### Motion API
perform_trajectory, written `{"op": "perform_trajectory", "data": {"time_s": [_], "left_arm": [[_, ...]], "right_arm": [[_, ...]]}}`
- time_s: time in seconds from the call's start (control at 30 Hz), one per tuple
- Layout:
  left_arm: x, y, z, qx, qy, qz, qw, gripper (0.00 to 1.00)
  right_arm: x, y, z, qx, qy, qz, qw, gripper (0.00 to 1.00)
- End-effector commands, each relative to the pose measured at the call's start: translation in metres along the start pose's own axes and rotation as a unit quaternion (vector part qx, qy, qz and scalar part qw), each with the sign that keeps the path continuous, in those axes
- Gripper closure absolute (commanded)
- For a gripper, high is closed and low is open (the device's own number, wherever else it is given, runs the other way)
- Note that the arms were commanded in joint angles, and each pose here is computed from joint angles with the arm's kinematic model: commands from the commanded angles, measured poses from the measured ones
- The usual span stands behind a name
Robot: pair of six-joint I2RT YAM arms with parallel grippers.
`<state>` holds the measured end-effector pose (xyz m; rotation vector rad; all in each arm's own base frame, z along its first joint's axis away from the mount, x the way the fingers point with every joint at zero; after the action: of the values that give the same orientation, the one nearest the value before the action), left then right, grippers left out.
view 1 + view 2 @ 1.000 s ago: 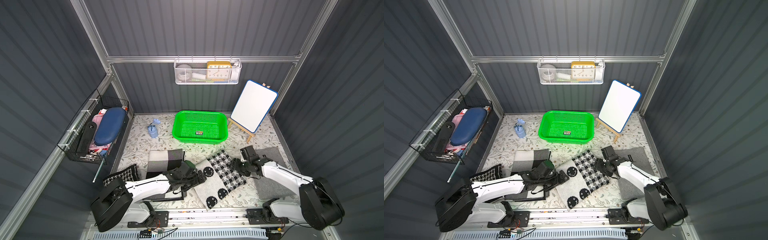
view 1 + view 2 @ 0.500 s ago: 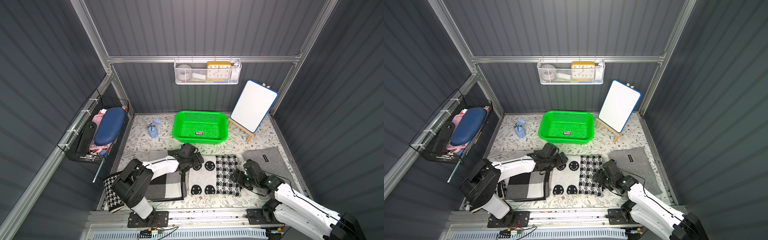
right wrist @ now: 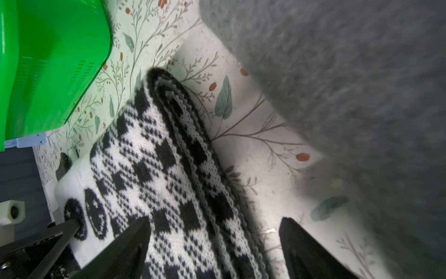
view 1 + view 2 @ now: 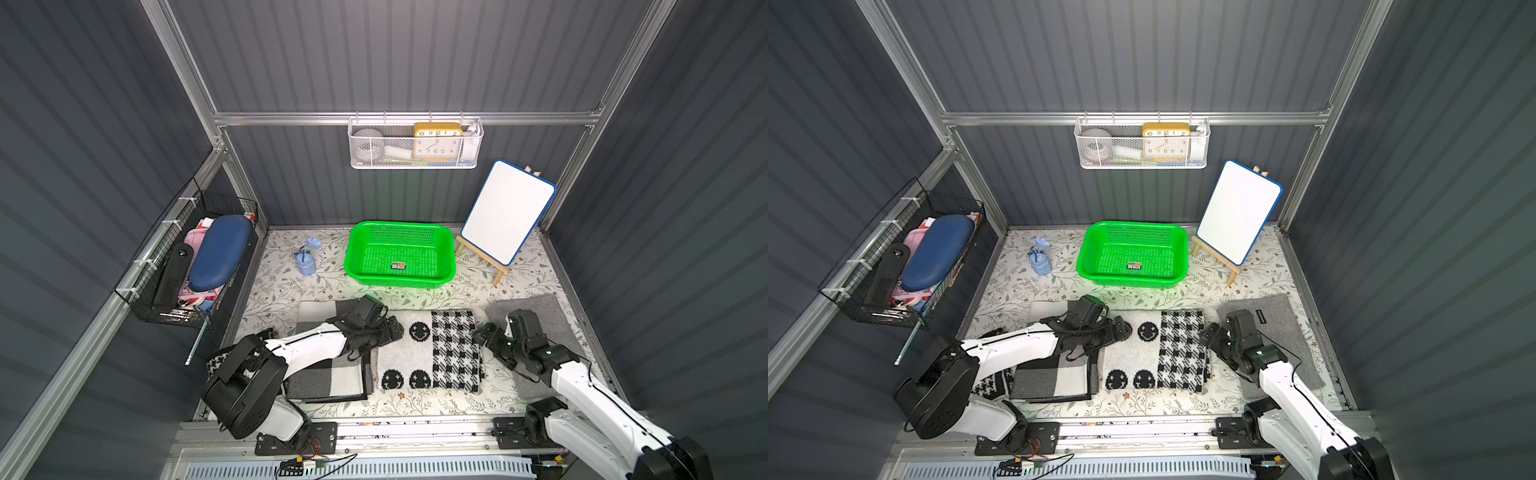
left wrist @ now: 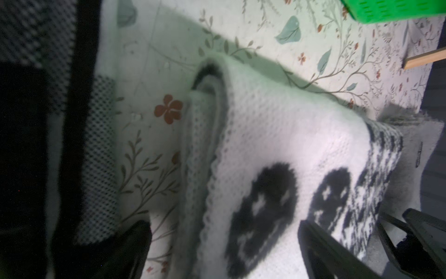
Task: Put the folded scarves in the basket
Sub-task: Pick up the scarf at the center of the board.
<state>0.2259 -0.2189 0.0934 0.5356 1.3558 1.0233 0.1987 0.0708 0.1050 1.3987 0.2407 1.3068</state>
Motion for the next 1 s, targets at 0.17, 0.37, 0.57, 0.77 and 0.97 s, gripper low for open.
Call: {"op": "perform_trajectory", "data": {"time_s": [0.17,0.37,0.57,0.77,0.97], "left_arm": [[-0.001,-0.005,-0.002,0.013,-0.010,-0.002,1.000,0.04],[0.002,-0.011,-0.004,0.017,-0.013,-0.005,1.000,0.08],[0.005,-0.021,-0.013,0.034,-0.018,-0.006,0.999,0.17],[0.005,-0.028,-0.020,0.041,-0.022,-0.001,0.999,0.23],[0.001,-0.031,-0.024,0.046,-0.027,-0.005,0.999,0.42]], "right_arm": [[0.029,-0.010,0.009,0.051,0.042,0.055,0.996,0.12],[0.021,-0.024,0.005,0.082,0.045,0.027,0.995,0.15],[0.016,-0.031,-0.001,0.091,0.054,0.004,0.994,0.17],[0.022,-0.033,-0.011,0.096,0.079,-0.010,0.992,0.17],[0.025,-0.042,-0.021,0.117,0.089,-0.015,0.989,0.38]]}}
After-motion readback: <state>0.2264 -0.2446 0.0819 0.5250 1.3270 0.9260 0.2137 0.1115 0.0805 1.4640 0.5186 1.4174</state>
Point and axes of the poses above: each gripper's point midway between its finger pads, its own y axis back along the fingers, its own x axis along the line the jaws close on, z = x × y, the point moved 6 cm from there along y, back along the fingers, and after that the axes turned 2 degrees about y, right-handed, at the moved point
